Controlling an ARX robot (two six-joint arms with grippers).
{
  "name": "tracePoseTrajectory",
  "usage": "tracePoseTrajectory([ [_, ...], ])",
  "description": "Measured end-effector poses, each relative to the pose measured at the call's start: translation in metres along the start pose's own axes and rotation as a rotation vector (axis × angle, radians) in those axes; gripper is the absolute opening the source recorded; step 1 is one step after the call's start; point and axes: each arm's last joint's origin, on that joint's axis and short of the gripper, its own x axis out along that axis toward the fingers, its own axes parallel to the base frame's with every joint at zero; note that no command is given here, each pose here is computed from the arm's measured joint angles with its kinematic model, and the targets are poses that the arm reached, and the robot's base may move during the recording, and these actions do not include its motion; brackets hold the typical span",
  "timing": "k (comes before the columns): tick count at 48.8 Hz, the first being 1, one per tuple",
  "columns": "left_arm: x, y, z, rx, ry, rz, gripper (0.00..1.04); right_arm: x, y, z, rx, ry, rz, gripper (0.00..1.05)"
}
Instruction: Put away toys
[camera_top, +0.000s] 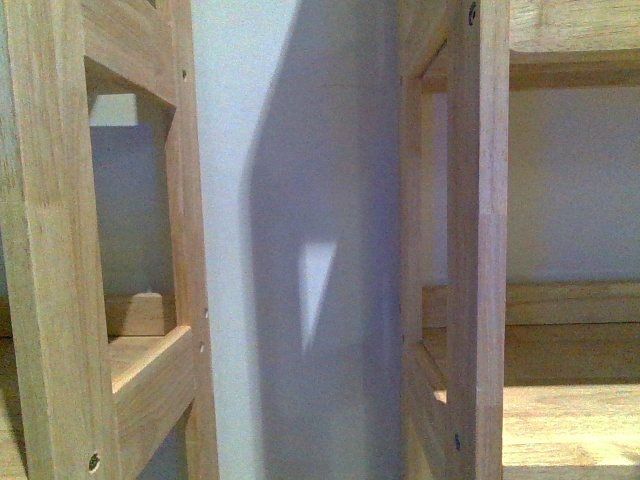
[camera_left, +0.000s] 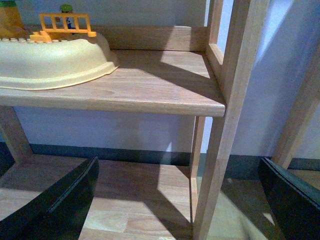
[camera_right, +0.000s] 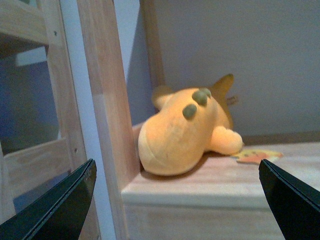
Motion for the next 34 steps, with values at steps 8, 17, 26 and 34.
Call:
tracePoseTrajectory([
  [8,0.000,0.000,0.000,0.000,0.000,0.000,0.99,-0.036,-0.004,-0.042,0.012,0.034,-0.040,0.98],
  [17,0.000,0.000,0.000,0.000,0.000,0.000,0.99,-0.062,-0.010,-0.108,0.002,0.110,-0.115,0.98],
  [26,0.000,0.000,0.000,0.000,0.000,-0.001,0.99,-0.082,-0.016,-0.150,-0.105,0.333,-0.170,0.83],
  [34,0.000,0.000,0.000,0.000,0.000,0.000,0.99,-0.103,-0.024,-0.198,-0.144,0.432,-0.183,0.59],
])
